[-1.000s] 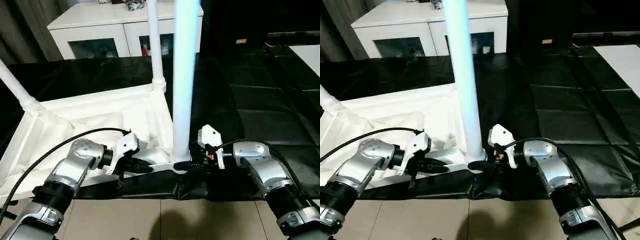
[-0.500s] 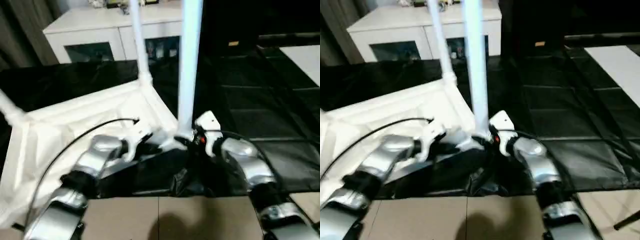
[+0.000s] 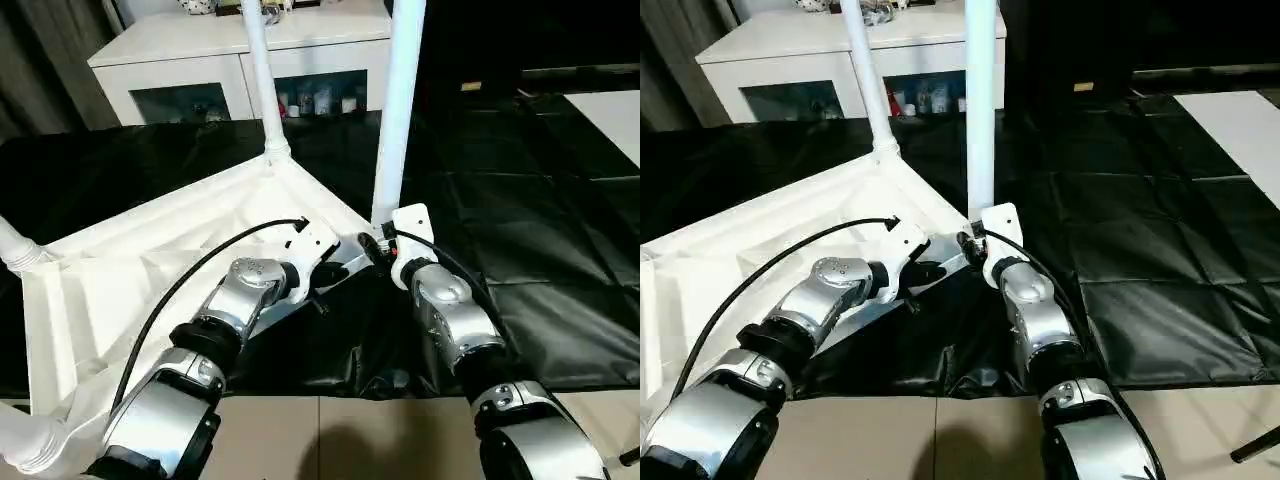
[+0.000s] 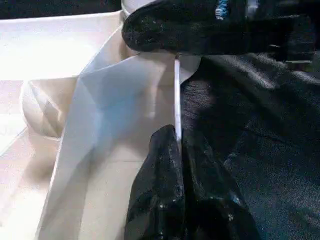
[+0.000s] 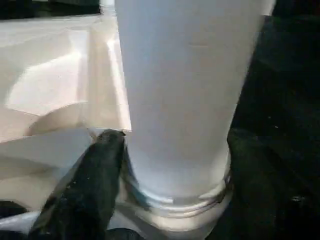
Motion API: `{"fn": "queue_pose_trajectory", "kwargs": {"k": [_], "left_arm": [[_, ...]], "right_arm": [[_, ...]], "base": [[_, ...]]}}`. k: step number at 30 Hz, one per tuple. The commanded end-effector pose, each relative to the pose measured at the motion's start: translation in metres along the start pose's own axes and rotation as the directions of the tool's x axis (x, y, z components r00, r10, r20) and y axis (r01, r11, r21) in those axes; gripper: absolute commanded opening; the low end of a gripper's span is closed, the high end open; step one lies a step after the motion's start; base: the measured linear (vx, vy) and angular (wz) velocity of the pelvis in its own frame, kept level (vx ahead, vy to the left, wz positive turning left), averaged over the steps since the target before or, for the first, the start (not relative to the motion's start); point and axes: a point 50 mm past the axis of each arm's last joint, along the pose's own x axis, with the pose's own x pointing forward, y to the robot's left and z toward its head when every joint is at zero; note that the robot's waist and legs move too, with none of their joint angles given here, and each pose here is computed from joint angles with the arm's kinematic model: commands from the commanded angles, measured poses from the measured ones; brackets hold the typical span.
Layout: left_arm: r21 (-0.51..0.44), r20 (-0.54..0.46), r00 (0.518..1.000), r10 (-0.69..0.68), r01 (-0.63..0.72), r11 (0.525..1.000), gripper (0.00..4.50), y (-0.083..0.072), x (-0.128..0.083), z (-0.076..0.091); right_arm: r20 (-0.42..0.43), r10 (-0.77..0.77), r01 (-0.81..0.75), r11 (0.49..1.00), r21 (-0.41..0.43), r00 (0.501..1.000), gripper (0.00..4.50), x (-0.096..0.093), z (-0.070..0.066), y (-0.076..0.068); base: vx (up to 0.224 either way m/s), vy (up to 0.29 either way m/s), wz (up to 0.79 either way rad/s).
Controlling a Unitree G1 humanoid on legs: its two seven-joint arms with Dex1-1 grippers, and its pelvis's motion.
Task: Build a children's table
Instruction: Rotate leg to tighten
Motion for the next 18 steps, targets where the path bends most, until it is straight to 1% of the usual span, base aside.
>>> {"fn": "queue_pose_trajectory", "kwargs": {"k": [1, 2, 3, 4, 6, 7, 8, 9, 10, 11, 13, 15, 17, 18], "left_arm": [[0.023, 0.022, 1.000, 0.012, -0.013, 1.000, 0.00, 0.004, -0.003, 0.002], [0.035, 0.021, 1.000, -0.005, 0.004, 0.999, 0.00, 0.004, -0.004, 0.001], [0.059, 0.021, 0.998, -0.051, 0.050, 0.997, 0.00, 0.003, -0.008, -0.001], [0.059, 0.021, 0.998, -0.051, 0.050, 0.997, 0.00, 0.003, -0.008, -0.001], [0.092, 0.032, 0.987, -0.159, 0.156, 0.984, 0.00, -0.001, -0.016, -0.005], [0.098, 0.032, 0.983, -0.179, 0.176, 0.980, 0.00, -0.002, -0.017, -0.005], [0.121, 0.016, 0.968, -0.252, 0.248, 0.961, 0.00, -0.004, -0.024, -0.010], [0.129, 0.007, 0.964, -0.268, 0.264, 0.956, 0.00, -0.005, -0.026, -0.012], [0.156, -0.022, 0.949, -0.314, 0.313, 0.937, 0.00, -0.006, -0.032, -0.016], [0.169, -0.032, 0.944, -0.329, 0.329, 0.929, 0.00, -0.006, -0.034, -0.018], [0.173, -0.054, 0.919, -0.391, 0.394, 0.903, 0.00, -0.007, -0.043, -0.024], [0.162, -0.064, 0.895, -0.441, 0.445, 0.881, 0.00, -0.007, -0.051, -0.027], [0.161, -0.070, 0.884, -0.463, 0.468, 0.869, 0.00, -0.006, -0.056, -0.027], [0.161, -0.070, 0.882, -0.466, 0.471, 0.867, 0.00, -0.006, -0.056, -0.027]], "right_arm": [[0.023, 0.136, -0.137, 0.991, 0.014, 0.990, 3.66, 0.003, 0.002, 0.025], [0.028, 0.160, -0.161, 0.987, 0.013, 0.987, 3.79, 0.002, 0.003, 0.023], [0.030, 0.221, -0.220, 0.975, -0.012, 0.975, 3.79, -0.002, 0.005, 0.018], [0.030, 0.221, -0.220, 0.975, -0.012, 0.975, 3.79, -0.002, 0.005, 0.018], [0.008, 0.335, -0.332, 0.935, -0.126, 0.942, 3.79, -0.014, 0.006, 0.005], [0.003, 0.349, -0.345, 0.928, -0.142, 0.937, 3.79, -0.016, 0.005, 0.003], [-0.022, 0.411, -0.407, 0.891, -0.202, 0.911, 3.79, -0.025, 0.005, -0.006], [-0.028, 0.427, -0.423, 0.881, -0.214, 0.904, 3.79, -0.027, 0.005, -0.007], [-0.046, 0.476, -0.472, 0.847, -0.245, 0.878, 3.79, -0.035, 0.006, -0.012], [-0.051, 0.494, -0.490, 0.835, -0.251, 0.868, 3.79, -0.037, 0.006, -0.013], [-0.081, 0.589, -0.588, 0.769, -0.250, 0.804, 3.79, -0.050, 0.007, -0.018], [-0.106, 0.655, -0.659, 0.714, -0.239, 0.748, 3.79, -0.060, 0.007, -0.021], [-0.117, 0.684, -0.690, 0.687, -0.228, 0.720, 3.79, -0.063, 0.008, -0.021], [-0.119, 0.689, -0.695, 0.683, -0.227, 0.715, 3.79, -0.064, 0.008, -0.021]], "base": [[0.000, 0.000, 0.00], [0.000, 0.000, 0.00], [0.000, 0.000, 0.00], [0.000, 0.000, 0.00], [0.000, 0.000, 0.00], [0.000, 0.000, 0.00], [0.000, 0.000, 0.00], [0.000, 0.000, 0.00], [0.000, 0.000, 0.00], [0.000, 0.000, 0.00], [0.000, 0.000, 0.00], [0.000, 0.000, 0.00], [0.000, 0.000, 0.00], [0.000, 0.000, 0.00]]}}
